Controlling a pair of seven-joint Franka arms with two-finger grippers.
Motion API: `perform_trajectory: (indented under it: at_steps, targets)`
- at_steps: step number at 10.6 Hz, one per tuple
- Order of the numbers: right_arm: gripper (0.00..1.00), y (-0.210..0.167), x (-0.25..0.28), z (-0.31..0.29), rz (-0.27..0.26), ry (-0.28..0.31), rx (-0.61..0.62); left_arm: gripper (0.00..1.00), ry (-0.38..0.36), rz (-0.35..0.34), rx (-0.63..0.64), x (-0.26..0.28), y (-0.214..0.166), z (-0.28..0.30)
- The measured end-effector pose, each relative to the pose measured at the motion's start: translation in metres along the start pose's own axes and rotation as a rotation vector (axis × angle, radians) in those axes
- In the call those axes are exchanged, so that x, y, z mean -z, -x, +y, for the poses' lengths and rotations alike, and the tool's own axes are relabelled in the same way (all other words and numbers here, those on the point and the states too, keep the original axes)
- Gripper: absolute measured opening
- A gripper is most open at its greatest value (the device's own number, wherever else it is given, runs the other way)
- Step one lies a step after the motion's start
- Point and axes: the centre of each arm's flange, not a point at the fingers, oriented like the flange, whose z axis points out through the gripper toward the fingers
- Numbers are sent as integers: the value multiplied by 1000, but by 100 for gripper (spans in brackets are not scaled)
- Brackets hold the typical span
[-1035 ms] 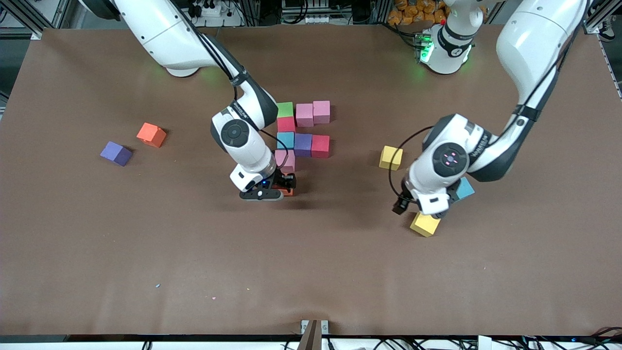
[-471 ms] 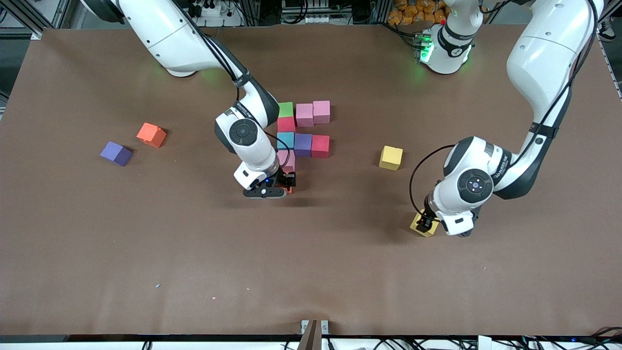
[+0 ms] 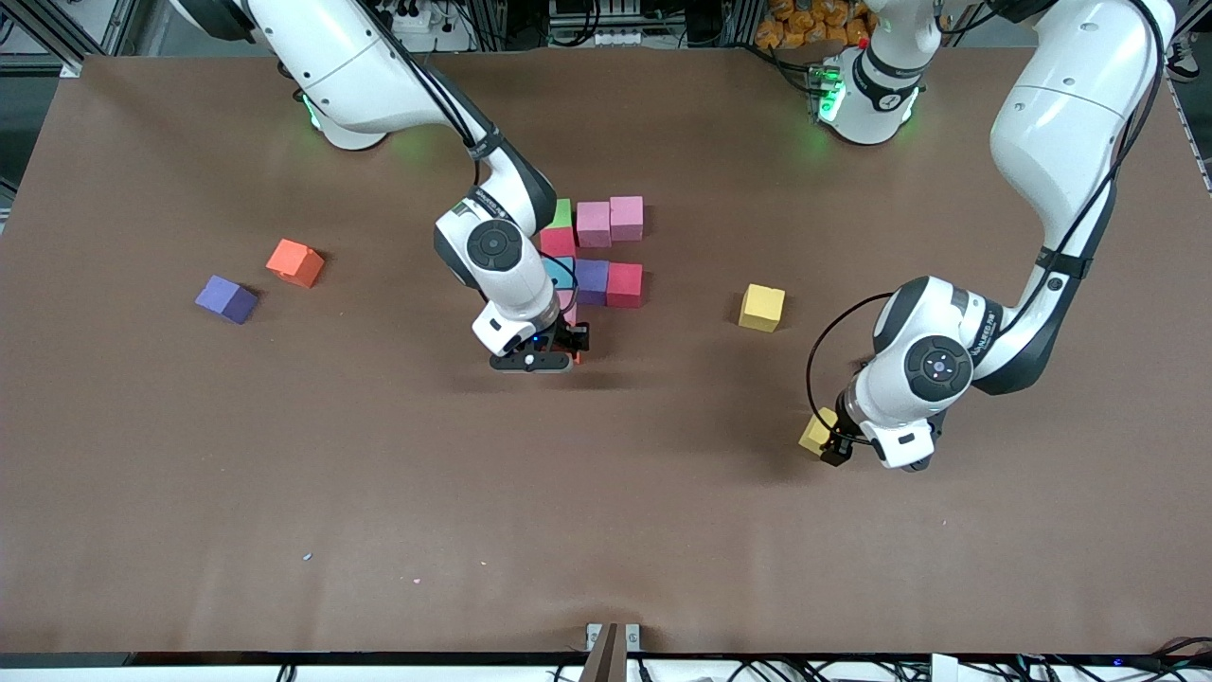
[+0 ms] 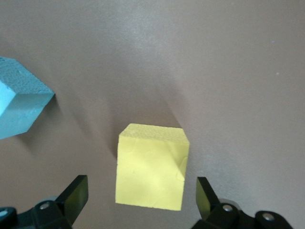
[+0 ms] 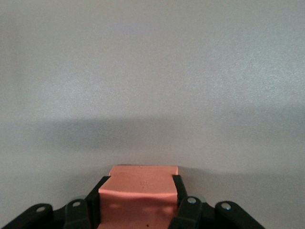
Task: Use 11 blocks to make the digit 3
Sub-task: 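Reach the left gripper to the yellow cube while the right gripper lowers orange, then grasp the yellow cube with the left gripper and lift it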
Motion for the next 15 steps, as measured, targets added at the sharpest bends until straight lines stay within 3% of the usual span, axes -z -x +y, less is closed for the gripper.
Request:
perform_trajectory:
  at_steps: [11, 14, 15]
  targets:
    - [57, -2, 0, 9, 12, 35, 32, 99, 22, 3, -26, -47, -1, 2]
    - [57, 1, 1, 9, 10, 36, 35, 62, 34, 5, -22, -46, -3, 4]
    - [57, 1, 1, 9, 10, 36, 34, 59, 45, 8, -15, -42, -5, 7]
